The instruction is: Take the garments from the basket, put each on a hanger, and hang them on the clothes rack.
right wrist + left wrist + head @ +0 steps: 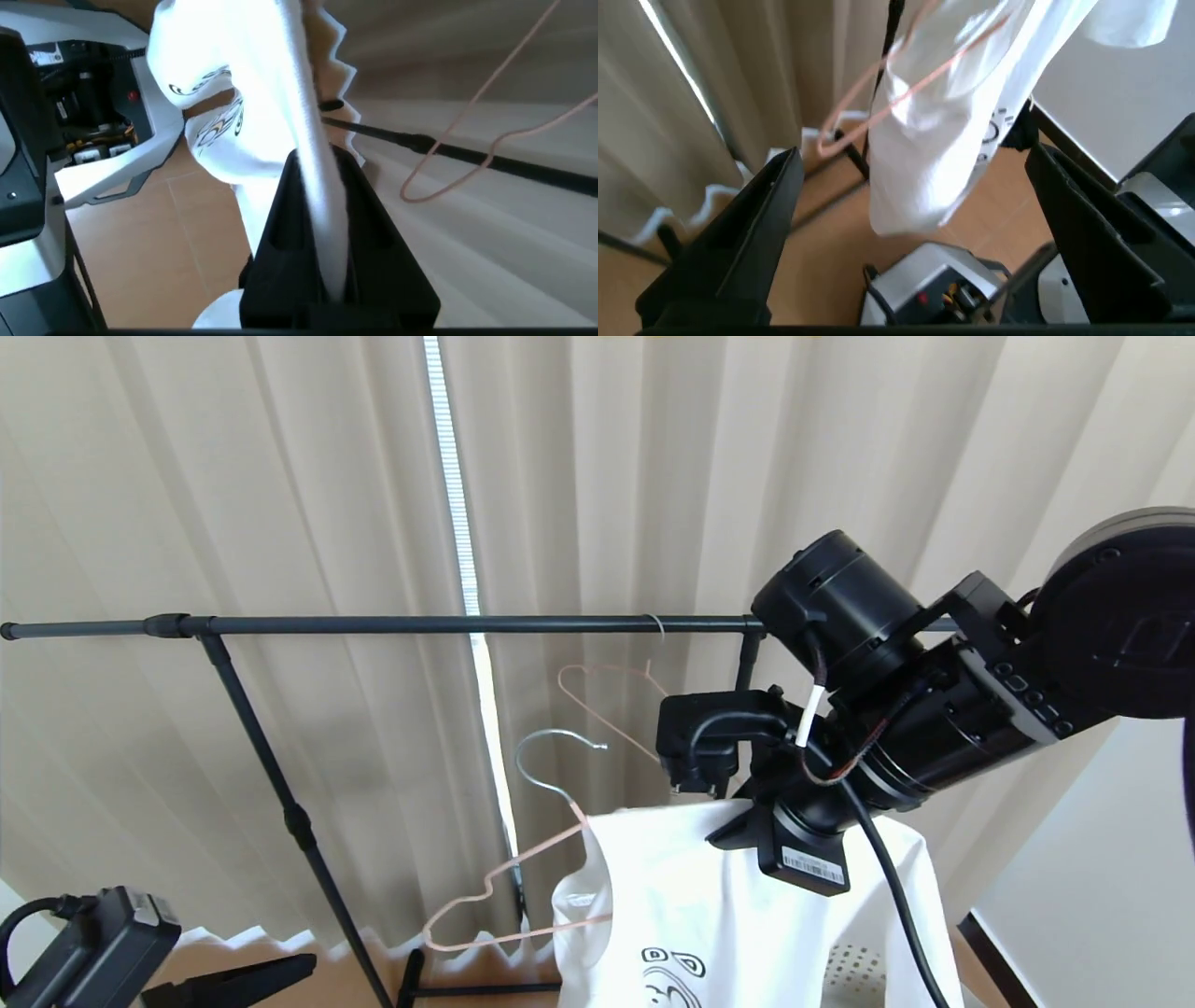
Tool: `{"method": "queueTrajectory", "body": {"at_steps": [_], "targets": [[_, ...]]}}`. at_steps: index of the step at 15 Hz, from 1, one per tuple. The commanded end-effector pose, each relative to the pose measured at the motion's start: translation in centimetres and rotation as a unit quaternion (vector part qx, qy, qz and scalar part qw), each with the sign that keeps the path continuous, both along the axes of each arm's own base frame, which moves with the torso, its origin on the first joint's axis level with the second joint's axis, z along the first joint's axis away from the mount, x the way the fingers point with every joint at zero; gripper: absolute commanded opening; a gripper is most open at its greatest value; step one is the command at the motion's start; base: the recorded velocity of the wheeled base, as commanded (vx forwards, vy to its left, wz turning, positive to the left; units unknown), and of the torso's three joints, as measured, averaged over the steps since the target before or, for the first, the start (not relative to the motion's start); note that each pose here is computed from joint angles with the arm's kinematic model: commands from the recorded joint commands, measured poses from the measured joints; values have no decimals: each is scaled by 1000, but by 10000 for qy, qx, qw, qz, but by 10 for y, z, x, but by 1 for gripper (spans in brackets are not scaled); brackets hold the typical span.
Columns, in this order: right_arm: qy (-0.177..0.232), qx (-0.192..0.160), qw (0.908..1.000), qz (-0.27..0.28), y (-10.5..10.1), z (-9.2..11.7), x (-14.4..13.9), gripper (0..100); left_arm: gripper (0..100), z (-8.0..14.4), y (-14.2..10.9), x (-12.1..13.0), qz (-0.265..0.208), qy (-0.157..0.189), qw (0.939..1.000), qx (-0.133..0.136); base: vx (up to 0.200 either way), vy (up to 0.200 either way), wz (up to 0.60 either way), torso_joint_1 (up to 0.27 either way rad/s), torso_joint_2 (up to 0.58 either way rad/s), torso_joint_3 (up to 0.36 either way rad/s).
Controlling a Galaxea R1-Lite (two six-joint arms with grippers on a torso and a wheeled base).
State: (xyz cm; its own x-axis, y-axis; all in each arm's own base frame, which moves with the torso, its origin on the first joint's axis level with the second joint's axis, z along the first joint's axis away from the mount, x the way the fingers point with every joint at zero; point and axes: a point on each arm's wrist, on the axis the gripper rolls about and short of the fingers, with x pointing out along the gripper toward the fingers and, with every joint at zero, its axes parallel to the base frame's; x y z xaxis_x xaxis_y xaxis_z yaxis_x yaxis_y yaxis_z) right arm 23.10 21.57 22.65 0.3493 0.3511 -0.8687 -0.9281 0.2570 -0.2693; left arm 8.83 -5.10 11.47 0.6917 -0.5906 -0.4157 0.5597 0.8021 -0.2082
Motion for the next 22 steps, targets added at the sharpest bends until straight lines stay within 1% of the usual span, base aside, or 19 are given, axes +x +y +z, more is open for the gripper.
{"method": "queueTrajectory", "body": {"at_steps": [1, 3, 4, 5, 6, 7, 8, 9, 11, 12, 13, 16, 18, 20, 22], "targets": [[-163, 209, 9996, -95, -7, 13, -8, 0, 100, 6, -3, 9, 172, 429, 9989, -79, 0, 0, 0, 0, 0, 0], [-283, 394, 9984, -288, -11, 20, -12, 0, 100, 2, -10, 20, 289, 921, 9953, -65, 0, 0, 0, 0, 0, 0], [-417, 373, 9976, -403, -9, 21, -19, 0, 100, 0, -14, 28, 327, 1120, 9932, -43, 0, 0, 0, 0, 0, 0], [-563, 312, 9964, -551, -8, 23, -25, 0, 100, -4, -19, 33, 280, 1301, 9911, 65, 0, 0, 0, 0, 0, 0], [-603, 282, 9953, -696, -8, 22, -28, 0, 100, -7, -26, 36, 181, 1452, 9892, 130, 0, 0, 0, 0, 0, 0], [-653, 291, 9949, -717, -5, 23, -31, 0, 100, -9, -31, 38, 189, 1562, 9874, 164, 0, 0, 0, 0, 0, 0], [-749, 327, 9935, -791, -3, 23, -34, 0, 100, -13, -46, 45, 338, 1769, 9834, 227, 0, 0, 0, 0, 0, 0], [-859, 339, 9920, -858, -2, 22, -34, 0, 100, -16, -55, 49, 458, 1878, 9807, 284, 0, 0, 0, 0, 0, 0], [-1108, 312, 9888, -949, 0, 19, -36, 0, 100, -20, -69, 55, 444, 2032, 9776, 324, 0, 0, 0, 0, 0, 0], [-1135, 329, 9883, -960, -1, 19, -37, 0, 100, -21, -71, 58, 452, 2047, 9771, 351, 0, 0, 0, 0, 0, 0], [-1163, 370, 9881, -935, -2, 19, -40, 0, 100, -24, -78, 67, 504, 2111, 9754, 399, 0, 0, 0, 0, 0, 0], [-1117, 554, 9865, -1059, -5, 23, -48, 0, 100, -29, -91, 83, 765, 2233, 9714, 268, 0, 0, 0, 0, 0, 0], [-1156, 681, 9852, -1066, -10, 30, -52, 0, 100, -35, -100, 95, 930, 2001, 9753, 84, 0, 0, 0, 0, 0, 0], [-1161, 708, 9849, -1068, -11, 31, -52, 0, 100, -43, -105, 103, 1031, 1884, 9767, -3, 0, 0, 0, 0, 0, 0], [-1135, 741, 9844, -1123, -11, 31, -52, 0, 100, -52, -112, 112, 1172, 1623, 9797, -126, 0, 0, 0, 0, 0, 0]]}}
